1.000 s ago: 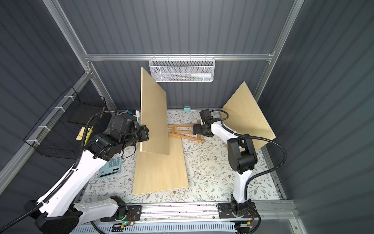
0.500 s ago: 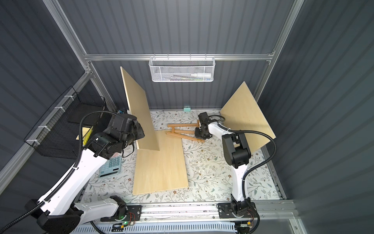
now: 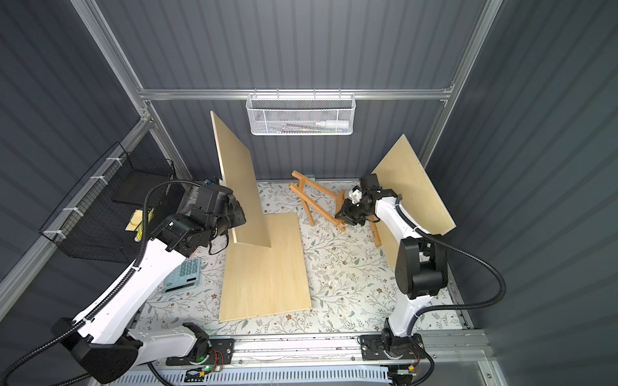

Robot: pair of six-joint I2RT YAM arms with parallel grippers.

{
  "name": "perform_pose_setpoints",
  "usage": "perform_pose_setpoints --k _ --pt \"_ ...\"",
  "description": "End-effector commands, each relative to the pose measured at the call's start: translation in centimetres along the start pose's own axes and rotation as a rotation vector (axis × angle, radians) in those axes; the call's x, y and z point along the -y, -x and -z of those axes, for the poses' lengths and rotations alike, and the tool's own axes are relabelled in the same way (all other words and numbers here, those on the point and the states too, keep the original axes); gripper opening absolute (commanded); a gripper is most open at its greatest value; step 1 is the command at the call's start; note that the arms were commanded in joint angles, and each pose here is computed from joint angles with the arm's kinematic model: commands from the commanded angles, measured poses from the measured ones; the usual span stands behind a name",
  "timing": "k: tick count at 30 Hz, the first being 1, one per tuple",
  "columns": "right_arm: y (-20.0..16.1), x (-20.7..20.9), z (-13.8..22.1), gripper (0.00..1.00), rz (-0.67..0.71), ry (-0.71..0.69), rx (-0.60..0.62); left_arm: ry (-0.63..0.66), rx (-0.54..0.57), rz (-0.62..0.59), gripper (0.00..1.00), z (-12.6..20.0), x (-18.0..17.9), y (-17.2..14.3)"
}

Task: Assemble the easel
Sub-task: Pick up the easel at the center of the board, then place the easel at the center of the board.

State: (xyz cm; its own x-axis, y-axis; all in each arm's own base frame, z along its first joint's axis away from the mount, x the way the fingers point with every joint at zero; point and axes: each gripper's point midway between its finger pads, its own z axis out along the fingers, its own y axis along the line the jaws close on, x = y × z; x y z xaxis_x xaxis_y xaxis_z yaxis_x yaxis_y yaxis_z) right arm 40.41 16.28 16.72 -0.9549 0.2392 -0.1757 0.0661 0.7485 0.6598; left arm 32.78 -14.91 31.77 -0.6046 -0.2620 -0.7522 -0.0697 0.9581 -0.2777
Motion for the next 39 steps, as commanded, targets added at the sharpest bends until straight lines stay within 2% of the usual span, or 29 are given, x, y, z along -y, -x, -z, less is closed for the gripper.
perform_pose_setpoints --k 1,4,7,14,18,24,32,39 --pt "-0.8 -7.1 3.7 0.02 0.122 0.280 0.005 -0.181 0.172 0.003 0.00 2.3 4.1 5.3" --pt "0.0 -8.1 4.7 0.02 0.152 0.303 0.063 -0.192 0.150 -0.014 0.00 1.9 4.4 4.8" --pt "0.6 -7.6 3.9 0.01 0.137 0.316 0.102 -0.190 0.144 -0.011 0.00 1.7 4.4 4.8" --pt "2.7 -4.1 -1.5 0.00 0.002 0.407 0.233 -0.189 0.134 -0.010 0.00 1.3 4.8 4.8" --pt "4.1 -2.8 -3.4 0.00 -0.019 0.435 0.338 -0.199 0.114 -0.018 0.00 0.9 5.3 4.7" --pt "5.1 -0.8 -5.7 0.00 -0.074 0.477 0.400 -0.207 0.097 -0.028 0.00 0.8 5.7 4.6" --pt "3.1 3.5 -9.0 0.00 -0.126 0.375 0.381 -0.215 0.090 -0.034 0.00 0.6 5.9 4.5" --pt "-0.5 7.7 -9.9 0.00 -0.198 0.187 0.348 -0.198 0.096 -0.058 0.00 0.8 5.7 4.8"
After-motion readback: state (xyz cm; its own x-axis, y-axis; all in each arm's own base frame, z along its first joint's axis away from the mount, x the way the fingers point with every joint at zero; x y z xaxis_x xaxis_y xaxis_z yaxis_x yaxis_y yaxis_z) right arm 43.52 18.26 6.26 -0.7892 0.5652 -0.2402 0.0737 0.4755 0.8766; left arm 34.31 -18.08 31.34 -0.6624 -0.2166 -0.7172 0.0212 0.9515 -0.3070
